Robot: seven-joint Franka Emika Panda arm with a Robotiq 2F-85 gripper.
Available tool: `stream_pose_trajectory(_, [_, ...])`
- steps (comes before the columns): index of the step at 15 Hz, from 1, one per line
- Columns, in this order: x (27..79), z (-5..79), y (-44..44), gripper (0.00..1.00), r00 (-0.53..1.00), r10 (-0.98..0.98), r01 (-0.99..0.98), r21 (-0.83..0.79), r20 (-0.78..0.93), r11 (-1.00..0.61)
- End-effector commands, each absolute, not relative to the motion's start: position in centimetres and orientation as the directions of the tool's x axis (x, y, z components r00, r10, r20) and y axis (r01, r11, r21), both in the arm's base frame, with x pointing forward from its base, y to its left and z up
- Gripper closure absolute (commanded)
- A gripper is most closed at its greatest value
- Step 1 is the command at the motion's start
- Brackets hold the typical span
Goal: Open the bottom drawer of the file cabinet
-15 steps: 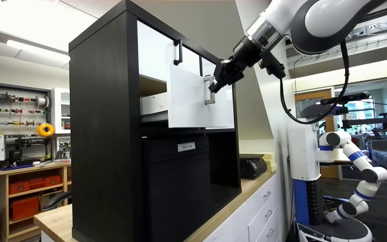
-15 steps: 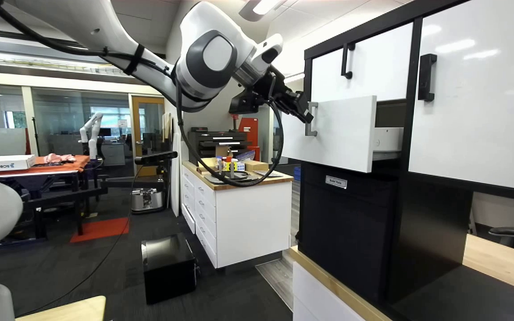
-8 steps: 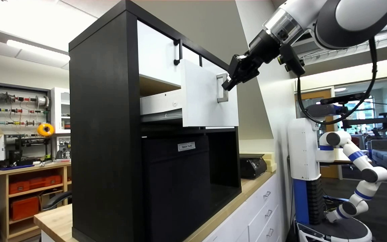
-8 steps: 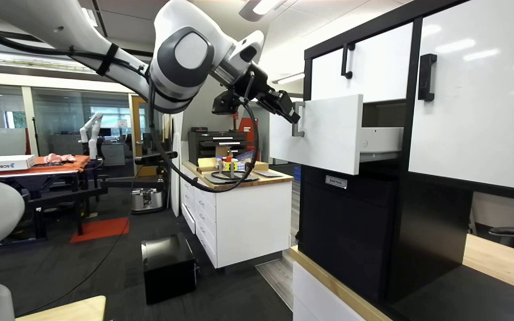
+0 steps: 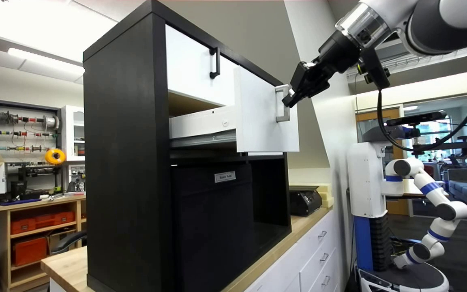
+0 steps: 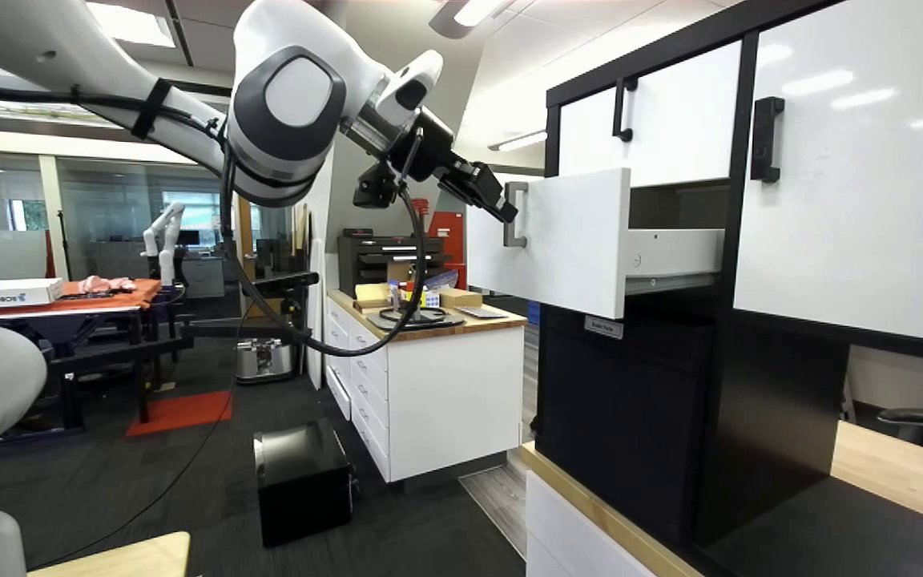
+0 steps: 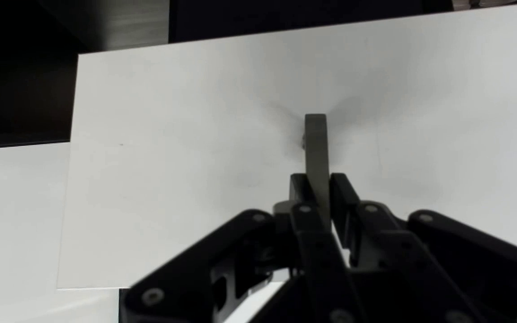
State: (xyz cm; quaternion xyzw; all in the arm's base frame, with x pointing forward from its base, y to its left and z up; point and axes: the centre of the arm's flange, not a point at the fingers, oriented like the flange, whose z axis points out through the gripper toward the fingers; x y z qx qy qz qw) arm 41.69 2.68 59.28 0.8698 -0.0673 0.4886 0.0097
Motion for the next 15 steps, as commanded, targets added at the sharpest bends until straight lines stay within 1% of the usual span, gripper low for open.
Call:
stream_pose_trajectory(1, [38.6,56.6,-1.1,0.95,0.565,-0.166,-0.243,-0.028,0.808,-0.97])
stream_pose_trajectory(5, [37.3,56.3,-1.1,0.95,0.578,-0.171,-0.25,-0.026,0.798,-0.968])
stream_pose_trajectory(6, [37.3,56.3,-1.2,0.73,0.583,-0.183,-0.247,-0.042,0.792,-0.968])
stream_pose_trajectory(7, [37.5,56.3,-1.2,0.6,0.586,-0.183,-0.244,-0.043,0.789,-0.969])
stream_pose_trajectory(8, [37.7,56.1,-1.5,0.56,0.594,-0.192,-0.25,-0.048,0.781,-0.967])
stream_pose_trajectory(9, [37.8,55.8,-1.6,0.49,0.608,-0.196,-0.255,-0.045,0.77,-0.966])
stream_pose_trajectory(11, [38.0,55.7,-2.1,0.37,0.639,-0.198,-0.251,-0.041,0.743,-0.967])
stream_pose_trajectory(14, [38.5,55.4,-5.0,0.16,0.726,-0.199,-0.264,0.0,0.658,-0.964])
stream_pose_trajectory(15, [38.8,55.7,-5.7,0.1,0.757,-0.19,-0.252,0.011,0.625,-0.968])
